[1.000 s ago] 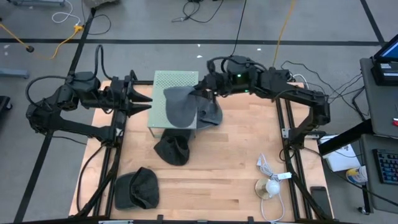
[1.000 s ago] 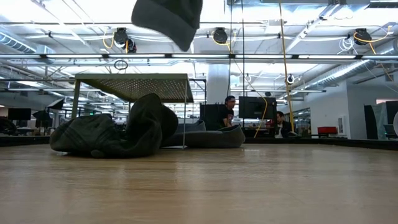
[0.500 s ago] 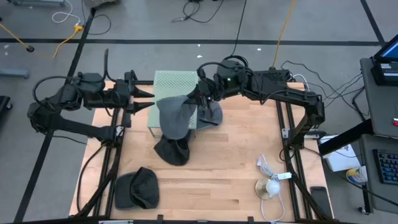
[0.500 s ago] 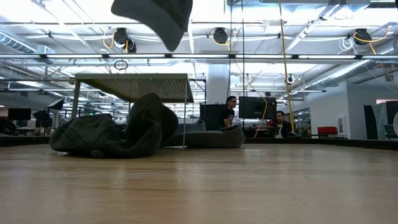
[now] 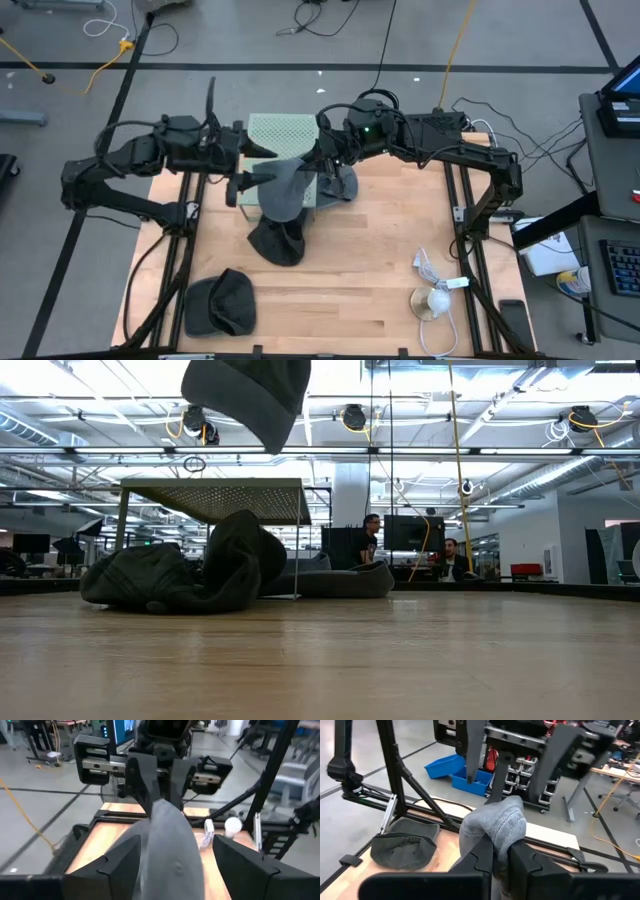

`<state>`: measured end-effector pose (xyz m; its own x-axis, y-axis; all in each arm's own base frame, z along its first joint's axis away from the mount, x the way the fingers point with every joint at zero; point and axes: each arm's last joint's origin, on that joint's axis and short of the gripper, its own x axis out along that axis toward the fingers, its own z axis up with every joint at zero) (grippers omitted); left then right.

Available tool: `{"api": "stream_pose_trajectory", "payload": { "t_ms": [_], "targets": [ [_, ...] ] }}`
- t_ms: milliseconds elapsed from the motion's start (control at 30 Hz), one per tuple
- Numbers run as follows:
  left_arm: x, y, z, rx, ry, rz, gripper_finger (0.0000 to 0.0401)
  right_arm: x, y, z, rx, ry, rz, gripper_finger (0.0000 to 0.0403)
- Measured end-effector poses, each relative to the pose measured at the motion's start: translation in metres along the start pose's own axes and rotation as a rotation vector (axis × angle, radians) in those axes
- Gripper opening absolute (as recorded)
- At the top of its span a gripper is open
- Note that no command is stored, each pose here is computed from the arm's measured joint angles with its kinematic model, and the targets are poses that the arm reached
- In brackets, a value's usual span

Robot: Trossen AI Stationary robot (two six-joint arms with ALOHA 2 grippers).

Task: Pick & Place hat
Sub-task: Put the right gray cap on the shelf

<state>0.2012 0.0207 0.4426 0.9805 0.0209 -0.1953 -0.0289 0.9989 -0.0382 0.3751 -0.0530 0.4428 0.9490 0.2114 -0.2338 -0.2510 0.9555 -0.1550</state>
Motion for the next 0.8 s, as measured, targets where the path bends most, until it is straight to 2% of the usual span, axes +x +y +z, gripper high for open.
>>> {"api": "stream_pose_trajectory", "payload": {
  "t_ms": [267, 467, 600, 800],
  "targets": [
    [0.022, 0.005, -0.006, -0.052, 0.040, 0.003, 0.0255, 0.002, 0.003, -0.003, -0.015, 0.009, 0.031, 0.0020],
    [0.029, 0.004, -0.008, -0.097, 0.058, -0.063, 0.0243, 0.002, 0.004, -0.005, -0.010, 0.026, 0.033, 0.0019],
    [0.028, 0.004, -0.007, -0.101, 0.054, -0.069, 0.0191, 0.002, 0.004, -0.005, -0.019, 0.025, 0.032, 0.0019],
    [0.027, 0.003, -0.008, -0.102, 0.063, -0.074, 0.0068, 0.002, 0.004, -0.005, -0.034, 0.025, 0.031, 0.0019]
  ]
}}
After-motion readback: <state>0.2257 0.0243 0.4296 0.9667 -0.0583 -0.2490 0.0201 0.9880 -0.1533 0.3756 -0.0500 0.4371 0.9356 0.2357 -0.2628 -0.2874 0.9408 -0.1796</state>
